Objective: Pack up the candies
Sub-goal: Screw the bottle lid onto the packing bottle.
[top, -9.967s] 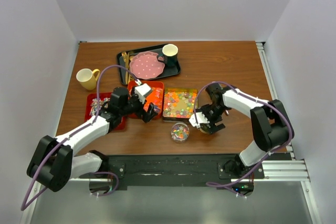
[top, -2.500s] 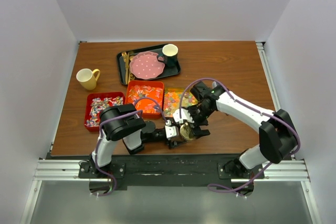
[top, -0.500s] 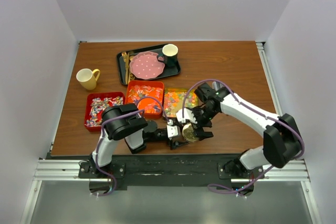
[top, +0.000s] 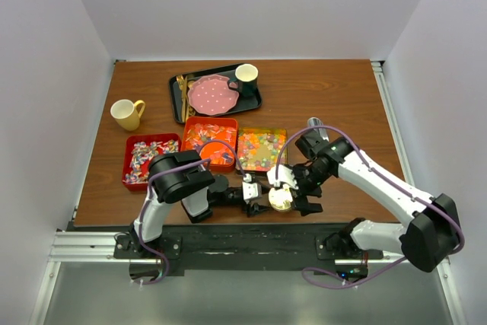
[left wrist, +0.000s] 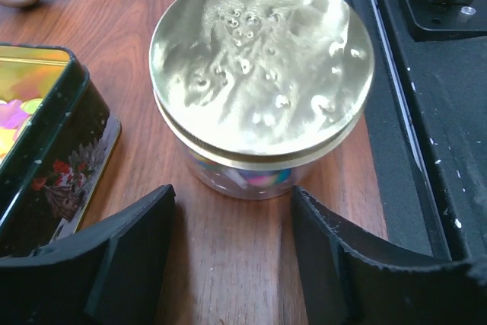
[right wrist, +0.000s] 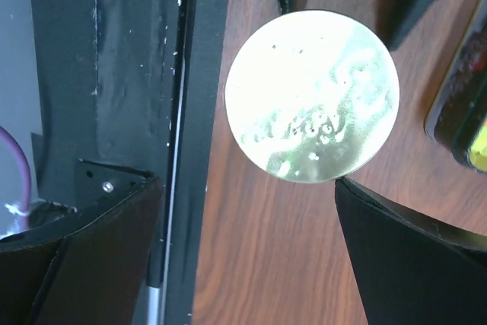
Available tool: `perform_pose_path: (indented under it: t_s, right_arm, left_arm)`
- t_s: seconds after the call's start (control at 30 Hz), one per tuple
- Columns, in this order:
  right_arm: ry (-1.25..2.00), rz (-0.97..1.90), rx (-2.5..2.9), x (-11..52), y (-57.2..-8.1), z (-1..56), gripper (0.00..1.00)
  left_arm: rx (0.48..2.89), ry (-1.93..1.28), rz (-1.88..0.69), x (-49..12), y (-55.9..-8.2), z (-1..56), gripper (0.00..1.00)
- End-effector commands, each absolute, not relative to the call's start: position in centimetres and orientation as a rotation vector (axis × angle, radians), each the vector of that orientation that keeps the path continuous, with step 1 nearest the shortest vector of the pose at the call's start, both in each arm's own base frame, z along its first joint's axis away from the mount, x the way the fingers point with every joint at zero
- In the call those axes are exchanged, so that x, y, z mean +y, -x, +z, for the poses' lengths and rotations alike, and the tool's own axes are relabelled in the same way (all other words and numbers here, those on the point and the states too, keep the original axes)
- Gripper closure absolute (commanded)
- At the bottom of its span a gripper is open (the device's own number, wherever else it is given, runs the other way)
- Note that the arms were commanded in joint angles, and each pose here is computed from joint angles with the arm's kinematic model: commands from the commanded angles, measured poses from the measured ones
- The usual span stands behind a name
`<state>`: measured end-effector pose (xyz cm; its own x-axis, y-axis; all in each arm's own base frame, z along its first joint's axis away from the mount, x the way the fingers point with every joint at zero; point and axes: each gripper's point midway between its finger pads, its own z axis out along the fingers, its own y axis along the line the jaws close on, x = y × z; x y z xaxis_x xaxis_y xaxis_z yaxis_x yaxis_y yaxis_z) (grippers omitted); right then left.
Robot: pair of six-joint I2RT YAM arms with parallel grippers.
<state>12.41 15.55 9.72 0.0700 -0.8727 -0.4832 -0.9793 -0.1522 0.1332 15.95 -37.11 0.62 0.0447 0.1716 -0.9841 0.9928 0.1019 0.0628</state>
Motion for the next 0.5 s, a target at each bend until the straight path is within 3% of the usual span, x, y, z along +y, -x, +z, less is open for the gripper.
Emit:
perform_pose_path:
  t_s: [0.0, 0.17, 0.2, 0.23, 0.33, 0.4, 0.43, 0.47]
  right_arm:
    - [2.018, 0.647, 1.946, 15.8, -13.1, 10.2, 0.01]
    - [1.989, 0.545, 1.988, 15.5, -14.8, 9.1, 0.01]
    - [1.981, 0.536, 1.993, 15.4, -15.0, 9.1, 0.01]
    - [1.979, 0.533, 1.994, 15.3, -15.0, 9.1, 0.01]
    - [1.951, 0.518, 1.956, 15.6, -15.5, 9.8, 0.01]
    - [1.953, 0.519, 1.885, 16.0, -15.7, 10.5, 0.01]
    - [1.966, 0.532, 1.858, 16.2, -15.6, 10.5, 0.01]
    - [1.989, 0.537, 1.815, 16.4, -15.7, 10.6, 0.01]
  left_arm:
    - [1.340, -1.288, -0.857, -35.1, -17.2, -1.7, 1.00]
    - [1.318, -1.313, -0.879, -35.2, -16.6, -1.4, 0.99]
    - [1.316, -1.327, -0.895, -35.2, -16.3, -1.5, 0.89]
    - [1.312, -1.338, -0.908, -35.3, -16.0, -1.5, 0.72]
    - [1.297, -1.356, -0.929, -35.4, -15.4, -1.3, 0.49]
    - [1.299, -1.345, -0.921, -35.4, -15.5, -1.2, 0.39]
    - [1.301, -1.340, -0.922, -35.6, -15.7, -1.3, 0.00]
    - [1.303, -1.335, -0.919, -35.7, -15.8, -1.3, 0.00]
